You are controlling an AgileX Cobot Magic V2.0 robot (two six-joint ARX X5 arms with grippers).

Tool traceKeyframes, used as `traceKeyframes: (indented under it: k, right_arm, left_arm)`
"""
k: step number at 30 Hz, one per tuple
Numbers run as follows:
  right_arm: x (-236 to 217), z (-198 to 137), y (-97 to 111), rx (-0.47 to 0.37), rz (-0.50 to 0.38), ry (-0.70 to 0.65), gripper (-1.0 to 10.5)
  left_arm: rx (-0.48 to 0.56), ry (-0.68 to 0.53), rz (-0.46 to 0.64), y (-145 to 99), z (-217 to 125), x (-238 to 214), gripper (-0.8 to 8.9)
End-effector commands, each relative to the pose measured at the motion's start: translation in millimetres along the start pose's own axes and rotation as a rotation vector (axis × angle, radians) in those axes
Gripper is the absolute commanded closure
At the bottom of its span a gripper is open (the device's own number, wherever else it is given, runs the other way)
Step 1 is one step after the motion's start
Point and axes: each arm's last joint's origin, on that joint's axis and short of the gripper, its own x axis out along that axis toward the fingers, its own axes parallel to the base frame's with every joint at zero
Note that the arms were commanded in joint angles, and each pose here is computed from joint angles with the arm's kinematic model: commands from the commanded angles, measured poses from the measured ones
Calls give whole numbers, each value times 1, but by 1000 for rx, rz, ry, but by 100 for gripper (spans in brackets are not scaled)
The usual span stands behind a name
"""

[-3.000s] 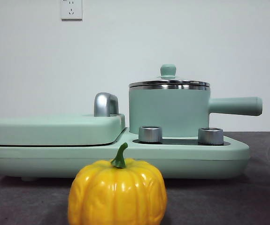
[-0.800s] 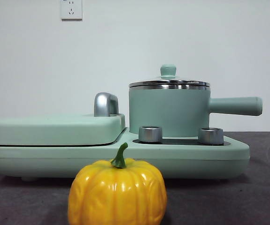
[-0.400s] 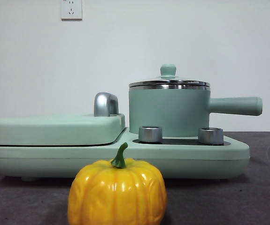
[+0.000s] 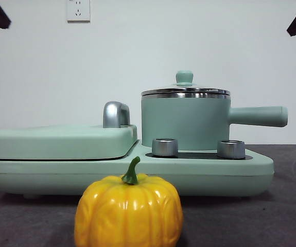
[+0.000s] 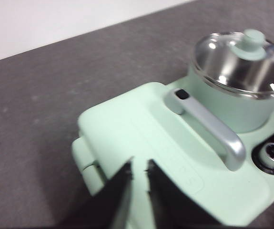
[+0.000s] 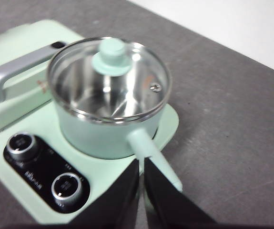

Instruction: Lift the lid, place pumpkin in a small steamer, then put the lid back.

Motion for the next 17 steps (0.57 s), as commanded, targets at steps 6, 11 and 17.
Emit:
traceKeyframes:
  k: [6, 11, 17]
  right_arm:
    - [-1, 6, 2, -43, 15, -17, 656]
    - [0, 7, 4, -49, 29, -20, 656]
    - [0, 7, 5, -51, 33, -22, 657]
  left_arm:
    - [66, -41, -22, -3, 9, 0, 558]
    - [79, -46, -53, -8, 11, 4, 558]
    - [130, -94, -155, -21, 20, 29, 558]
